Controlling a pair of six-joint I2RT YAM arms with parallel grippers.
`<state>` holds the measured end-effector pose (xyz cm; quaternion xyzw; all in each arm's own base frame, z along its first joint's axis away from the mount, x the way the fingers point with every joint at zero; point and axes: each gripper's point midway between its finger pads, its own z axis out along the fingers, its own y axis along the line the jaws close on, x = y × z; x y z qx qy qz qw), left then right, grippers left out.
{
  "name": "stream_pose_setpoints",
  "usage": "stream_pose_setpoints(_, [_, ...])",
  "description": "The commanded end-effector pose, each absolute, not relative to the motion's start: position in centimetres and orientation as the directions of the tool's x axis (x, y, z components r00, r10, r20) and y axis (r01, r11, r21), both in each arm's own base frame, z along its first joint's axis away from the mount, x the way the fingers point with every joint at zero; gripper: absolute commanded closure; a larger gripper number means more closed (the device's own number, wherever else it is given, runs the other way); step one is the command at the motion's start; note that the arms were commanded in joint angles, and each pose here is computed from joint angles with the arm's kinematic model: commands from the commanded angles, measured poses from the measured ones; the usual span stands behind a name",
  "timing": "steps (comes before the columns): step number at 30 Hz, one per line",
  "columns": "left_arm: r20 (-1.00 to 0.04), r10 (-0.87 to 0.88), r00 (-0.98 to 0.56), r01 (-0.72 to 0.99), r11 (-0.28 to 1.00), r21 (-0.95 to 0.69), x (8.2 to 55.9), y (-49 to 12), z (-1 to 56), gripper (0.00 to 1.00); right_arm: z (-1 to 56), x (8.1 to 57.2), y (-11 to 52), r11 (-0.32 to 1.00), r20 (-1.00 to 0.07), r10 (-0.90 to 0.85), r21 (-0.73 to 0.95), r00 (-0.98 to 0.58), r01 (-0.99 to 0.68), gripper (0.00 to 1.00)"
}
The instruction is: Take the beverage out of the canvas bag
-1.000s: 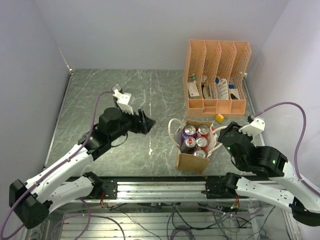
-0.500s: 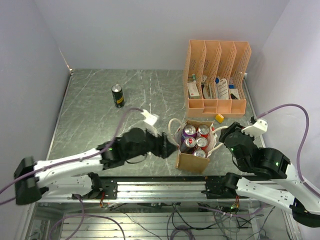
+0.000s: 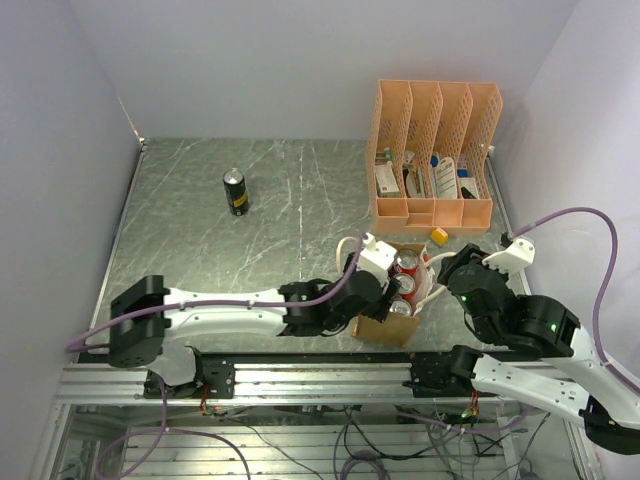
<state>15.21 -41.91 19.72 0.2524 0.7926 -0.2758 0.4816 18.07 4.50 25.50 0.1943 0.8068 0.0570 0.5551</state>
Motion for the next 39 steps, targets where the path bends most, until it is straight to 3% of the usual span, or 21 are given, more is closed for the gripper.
stream_pose_setpoints(1, [-0.912, 0.193, -0.361, 0.635, 0.768, -0.088, 16.9, -43.1, 19.5, 0.23, 25.7, 18.0, 4.1, 0.908, -0.871, 0.399, 0.331, -0.286, 0.257, 0.45])
stream_pose_setpoints(7, [-0.896, 0.259, -0.361, 0.65, 0.759, -0.043, 16.7, -44.3, 17.3, 0.15, 25.8, 17.9, 4.0, 0.906, -0.871, 0.404, 0.338, -0.282, 0.253, 0.45])
stream_pose_setpoints(20, [-0.851, 0.386, -0.355, 0.574, 0.809, 0.127, 17.3, -43.5, 14.0, 0.12, 25.6, 18.2, 4.3, 0.915, -0.877, 0.382, 0.315, -0.291, 0.253, 0.45])
stream_pose_setpoints(31, [-0.881, 0.304, -0.363, 0.606, 0.795, 0.024, 16.5, -44.3, 16.6, 0.09, 25.7, 18.2, 4.4, 0.915, -0.877, 0.382, 0.316, -0.29, 0.251, 0.45])
stream_pose_setpoints(39, [-0.853, 0.357, -0.381, 0.535, 0.837, 0.112, 17.5, -43.5, 14.4, 0.11, 25.7, 18.2, 4.4, 0.915, -0.877, 0.382, 0.316, -0.29, 0.25, 0.45])
